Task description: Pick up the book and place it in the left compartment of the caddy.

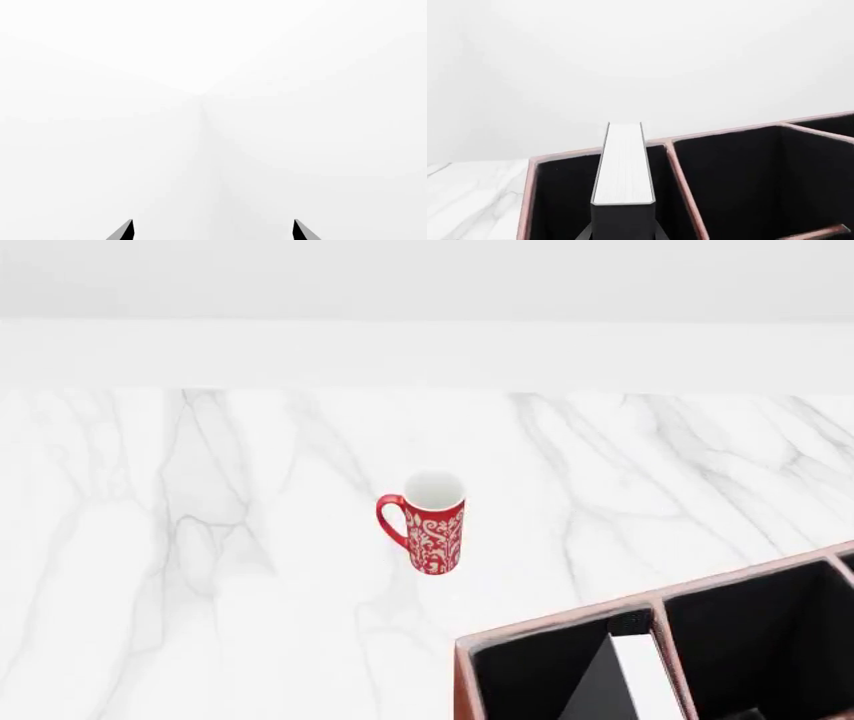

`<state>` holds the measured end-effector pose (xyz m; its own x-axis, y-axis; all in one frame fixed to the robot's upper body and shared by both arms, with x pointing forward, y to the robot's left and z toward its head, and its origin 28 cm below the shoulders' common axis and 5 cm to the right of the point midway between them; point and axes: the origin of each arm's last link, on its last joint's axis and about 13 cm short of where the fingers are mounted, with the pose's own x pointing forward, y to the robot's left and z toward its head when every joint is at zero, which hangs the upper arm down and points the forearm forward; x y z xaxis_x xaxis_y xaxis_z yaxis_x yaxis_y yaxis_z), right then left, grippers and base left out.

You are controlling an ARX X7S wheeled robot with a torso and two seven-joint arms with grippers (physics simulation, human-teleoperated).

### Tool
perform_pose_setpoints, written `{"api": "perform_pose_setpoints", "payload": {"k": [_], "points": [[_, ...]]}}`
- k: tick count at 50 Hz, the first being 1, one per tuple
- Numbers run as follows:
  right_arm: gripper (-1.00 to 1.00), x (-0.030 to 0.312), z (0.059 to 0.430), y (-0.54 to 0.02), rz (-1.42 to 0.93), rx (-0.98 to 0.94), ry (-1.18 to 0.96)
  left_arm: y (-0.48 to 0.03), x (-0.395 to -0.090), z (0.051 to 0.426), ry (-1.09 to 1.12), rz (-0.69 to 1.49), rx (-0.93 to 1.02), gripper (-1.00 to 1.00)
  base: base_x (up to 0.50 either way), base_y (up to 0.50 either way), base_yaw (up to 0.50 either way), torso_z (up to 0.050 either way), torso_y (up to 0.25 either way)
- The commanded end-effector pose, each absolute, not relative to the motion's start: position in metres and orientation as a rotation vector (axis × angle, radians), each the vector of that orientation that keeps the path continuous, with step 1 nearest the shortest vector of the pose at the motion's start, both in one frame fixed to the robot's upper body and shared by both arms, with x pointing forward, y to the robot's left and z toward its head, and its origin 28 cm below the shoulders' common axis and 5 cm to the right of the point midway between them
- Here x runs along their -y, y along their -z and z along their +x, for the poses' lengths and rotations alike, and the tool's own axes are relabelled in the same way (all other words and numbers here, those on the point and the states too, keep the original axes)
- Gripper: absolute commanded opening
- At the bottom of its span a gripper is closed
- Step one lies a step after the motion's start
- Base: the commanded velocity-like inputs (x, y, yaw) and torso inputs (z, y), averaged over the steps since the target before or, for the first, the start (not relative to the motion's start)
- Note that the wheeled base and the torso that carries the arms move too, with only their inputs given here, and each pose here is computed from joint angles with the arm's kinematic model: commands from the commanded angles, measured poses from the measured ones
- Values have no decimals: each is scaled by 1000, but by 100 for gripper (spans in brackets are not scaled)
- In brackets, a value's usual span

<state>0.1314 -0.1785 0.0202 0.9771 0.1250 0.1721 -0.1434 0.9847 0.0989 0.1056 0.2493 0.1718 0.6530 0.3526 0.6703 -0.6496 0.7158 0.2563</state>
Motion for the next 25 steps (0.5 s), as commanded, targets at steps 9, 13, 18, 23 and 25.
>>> {"api": "perform_pose_setpoints", "payload": {"k": [9,13,18,23,25], "points": [[-100,176,142,-16,54,202,-137,-172,-249,107,-596,510,631,100,0,0,0,0,1],[-100,174,143,-15,40,201,-139,-173,-249,108,-595,510,631,100,0,0,0,0,0],[-100,173,144,-14,-2,198,-135,-174,-249,110,-594,511,630,100,0,0,0,0,2],[-100,172,144,-16,-2,198,-141,-175,-249,112,-594,512,630,100,0,0,0,0,0],[-100,171,144,-16,-1,199,-145,-175,-249,112,-594,512,630,100,0,0,0,0,5]]}}
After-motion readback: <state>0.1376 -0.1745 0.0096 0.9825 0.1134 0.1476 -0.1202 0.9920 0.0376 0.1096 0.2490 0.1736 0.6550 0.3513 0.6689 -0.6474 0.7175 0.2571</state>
